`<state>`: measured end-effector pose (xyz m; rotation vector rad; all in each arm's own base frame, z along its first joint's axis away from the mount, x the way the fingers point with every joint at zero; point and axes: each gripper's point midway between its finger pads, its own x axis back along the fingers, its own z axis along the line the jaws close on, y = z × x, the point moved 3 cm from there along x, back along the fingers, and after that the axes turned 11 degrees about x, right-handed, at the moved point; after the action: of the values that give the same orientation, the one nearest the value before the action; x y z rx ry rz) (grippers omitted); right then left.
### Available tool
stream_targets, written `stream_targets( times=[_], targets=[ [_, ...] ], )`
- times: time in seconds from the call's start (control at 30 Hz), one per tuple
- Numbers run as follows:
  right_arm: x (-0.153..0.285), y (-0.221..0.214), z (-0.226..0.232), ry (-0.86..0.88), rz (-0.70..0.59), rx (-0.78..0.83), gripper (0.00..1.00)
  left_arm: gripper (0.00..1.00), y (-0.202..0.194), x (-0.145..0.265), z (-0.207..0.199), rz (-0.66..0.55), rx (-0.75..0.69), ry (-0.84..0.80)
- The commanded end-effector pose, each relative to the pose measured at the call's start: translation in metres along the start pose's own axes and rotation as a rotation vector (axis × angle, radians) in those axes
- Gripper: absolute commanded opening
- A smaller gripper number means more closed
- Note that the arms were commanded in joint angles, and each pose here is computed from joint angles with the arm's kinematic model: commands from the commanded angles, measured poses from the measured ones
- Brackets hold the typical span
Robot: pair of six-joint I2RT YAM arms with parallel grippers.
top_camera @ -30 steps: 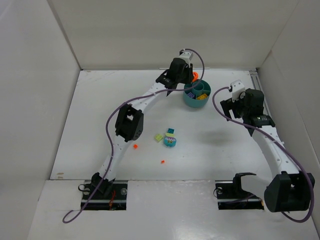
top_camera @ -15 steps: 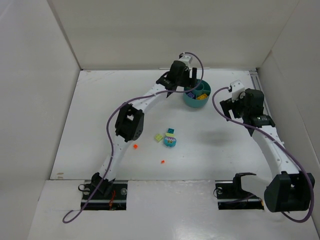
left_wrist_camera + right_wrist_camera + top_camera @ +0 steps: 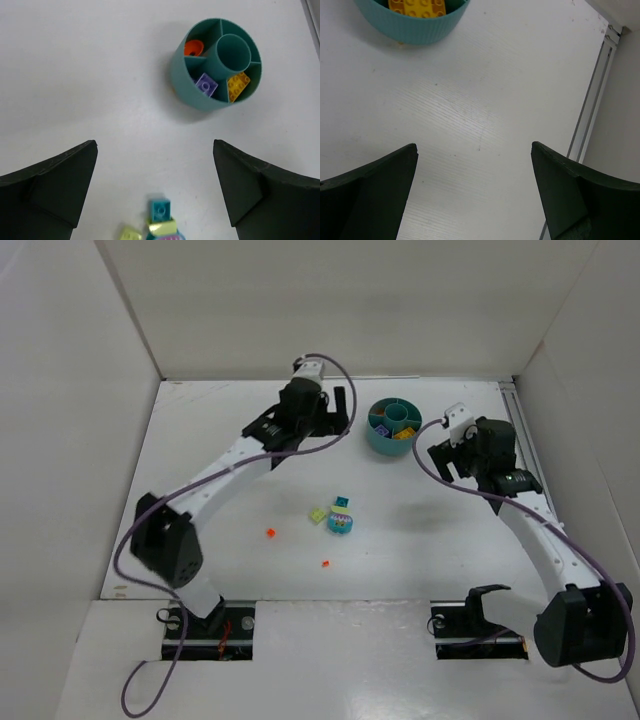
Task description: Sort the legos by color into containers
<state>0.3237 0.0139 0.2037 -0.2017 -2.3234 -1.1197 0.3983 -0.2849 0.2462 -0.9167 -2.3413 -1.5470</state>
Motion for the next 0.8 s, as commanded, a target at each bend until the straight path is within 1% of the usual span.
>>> stream_targets(
  times=[0.0,0.03,0.07,0.1,0.13,0.17,0.2,0.23,0.3,0.33,0.37,0.47,0.57,0.67,0.77],
  targets=[
    [0.009,0.027,0.002,-0.044,-0.046,0.065,1.0,1.0,-0.03,0.055,0.053,-0.023,0.183,0.192],
    [0.011,0.032,0.005,-0.039,-0.063,0.073,1.0,1.0,-0.044,0.067,0.065,0.006,0.174,0.218],
    [0.012,0.032,0.006,-0.054,-0.053,0.069,1.0,1.0,-0.055,0.077,0.078,0.003,0.249,0.276],
    [0.015,0.036,0.006,-0.06,-0.064,0.073,1.0,1.0,-0.066,0.098,0.087,0.024,0.284,0.303],
    [0.015,0.038,0.009,-0.053,-0.07,0.079,1.0,0.97,-0.092,0.105,0.107,0.065,0.305,0.371],
    [0.016,0.04,0.012,-0.052,-0.072,0.086,1.0,0.93,-0.105,0.112,0.116,0.085,0.339,0.403],
    [0.016,0.039,0.01,-0.065,-0.063,0.074,1.0,0.91,-0.121,0.12,0.126,0.109,0.398,0.452],
    [0.016,0.04,0.013,-0.059,-0.068,0.079,1.0,0.89,-0.14,0.13,0.14,0.132,0.417,0.489],
    [0.014,0.038,0.017,-0.048,-0.053,0.076,1.0,0.85,-0.163,0.14,0.152,0.177,0.462,0.531],
    [0.014,0.04,0.02,-0.041,-0.057,0.08,1.0,0.77,-0.169,0.144,0.154,0.177,0.498,0.529],
    [0.011,0.041,0.02,-0.042,-0.059,0.08,1.0,0.73,-0.185,0.148,0.165,0.198,0.499,0.56],
    [0.009,0.039,0.021,-0.036,-0.05,0.082,1.0,0.65,-0.197,0.156,0.174,0.206,0.526,0.59],
    [0.004,0.041,0.025,-0.023,-0.044,0.089,1.0,0.63,-0.197,0.156,0.174,0.206,0.526,0.591],
    [0.002,0.038,0.027,-0.012,-0.028,0.091,1.0,0.6,-0.198,0.149,0.173,0.219,0.493,0.57],
    [0.002,0.038,0.027,-0.012,-0.028,0.091,1.0,0.59,-0.204,0.143,0.178,0.234,0.468,0.605]
  ],
)
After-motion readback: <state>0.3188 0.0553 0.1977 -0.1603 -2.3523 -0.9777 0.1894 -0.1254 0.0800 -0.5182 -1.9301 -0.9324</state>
